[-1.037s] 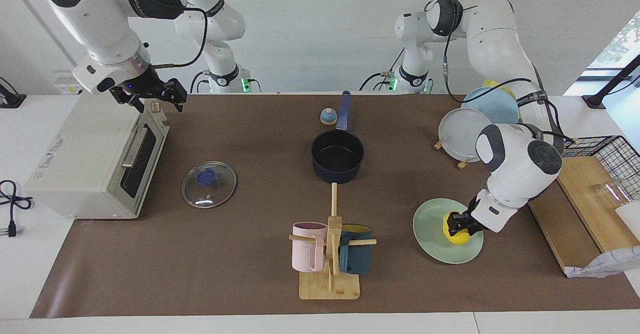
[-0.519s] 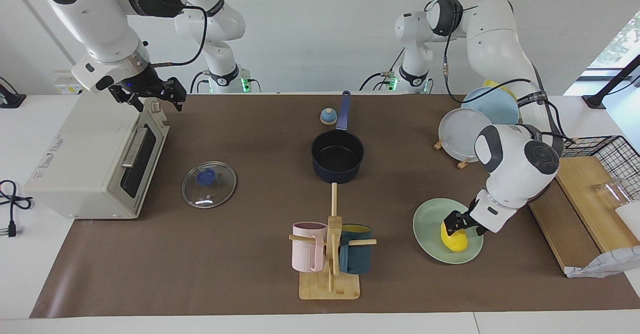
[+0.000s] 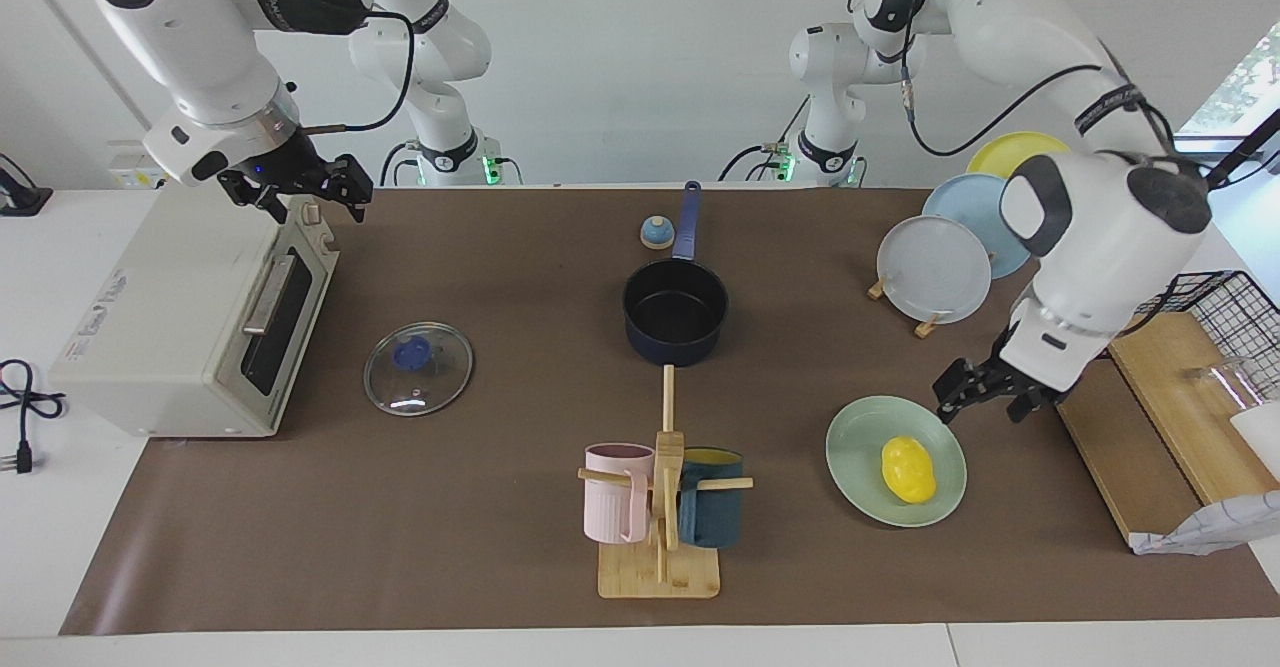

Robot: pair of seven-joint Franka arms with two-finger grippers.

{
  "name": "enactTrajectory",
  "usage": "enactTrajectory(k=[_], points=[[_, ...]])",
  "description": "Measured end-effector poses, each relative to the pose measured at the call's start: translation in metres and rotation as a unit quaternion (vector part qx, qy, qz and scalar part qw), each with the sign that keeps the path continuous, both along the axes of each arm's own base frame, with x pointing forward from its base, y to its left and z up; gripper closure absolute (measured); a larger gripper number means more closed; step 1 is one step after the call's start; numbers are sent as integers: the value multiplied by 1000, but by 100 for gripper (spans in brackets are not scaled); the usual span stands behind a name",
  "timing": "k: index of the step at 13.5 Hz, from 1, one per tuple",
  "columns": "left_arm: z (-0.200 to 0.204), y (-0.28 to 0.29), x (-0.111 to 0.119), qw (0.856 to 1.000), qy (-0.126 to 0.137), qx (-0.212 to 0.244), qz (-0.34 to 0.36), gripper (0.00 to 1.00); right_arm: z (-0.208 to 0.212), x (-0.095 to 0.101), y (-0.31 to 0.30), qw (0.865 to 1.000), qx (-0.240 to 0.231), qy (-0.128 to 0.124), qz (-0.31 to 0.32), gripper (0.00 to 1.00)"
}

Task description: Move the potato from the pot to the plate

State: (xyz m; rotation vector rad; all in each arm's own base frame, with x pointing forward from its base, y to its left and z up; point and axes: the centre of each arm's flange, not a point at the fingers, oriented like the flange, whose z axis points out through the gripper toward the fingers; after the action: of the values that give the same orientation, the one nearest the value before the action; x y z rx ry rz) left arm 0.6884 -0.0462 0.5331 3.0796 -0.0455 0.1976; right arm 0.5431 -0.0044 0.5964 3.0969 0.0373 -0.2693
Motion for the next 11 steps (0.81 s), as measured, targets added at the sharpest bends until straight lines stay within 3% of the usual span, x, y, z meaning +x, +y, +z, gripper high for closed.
enactTrajectory(k=[3,6,8,11], points=[[76,20,-53,1000,27,3,9,0,0,0,0,1000,0,0,0,0],[117,21,-101,998,62,2,4,0,0,0,0,1000,0,0,0,0],[122,23,-130,997,80,1,3,0,0,0,0,1000,0,0,0,0],[94,21,-160,994,106,1,0,0,0,0,0,1000,0,0,0,0]])
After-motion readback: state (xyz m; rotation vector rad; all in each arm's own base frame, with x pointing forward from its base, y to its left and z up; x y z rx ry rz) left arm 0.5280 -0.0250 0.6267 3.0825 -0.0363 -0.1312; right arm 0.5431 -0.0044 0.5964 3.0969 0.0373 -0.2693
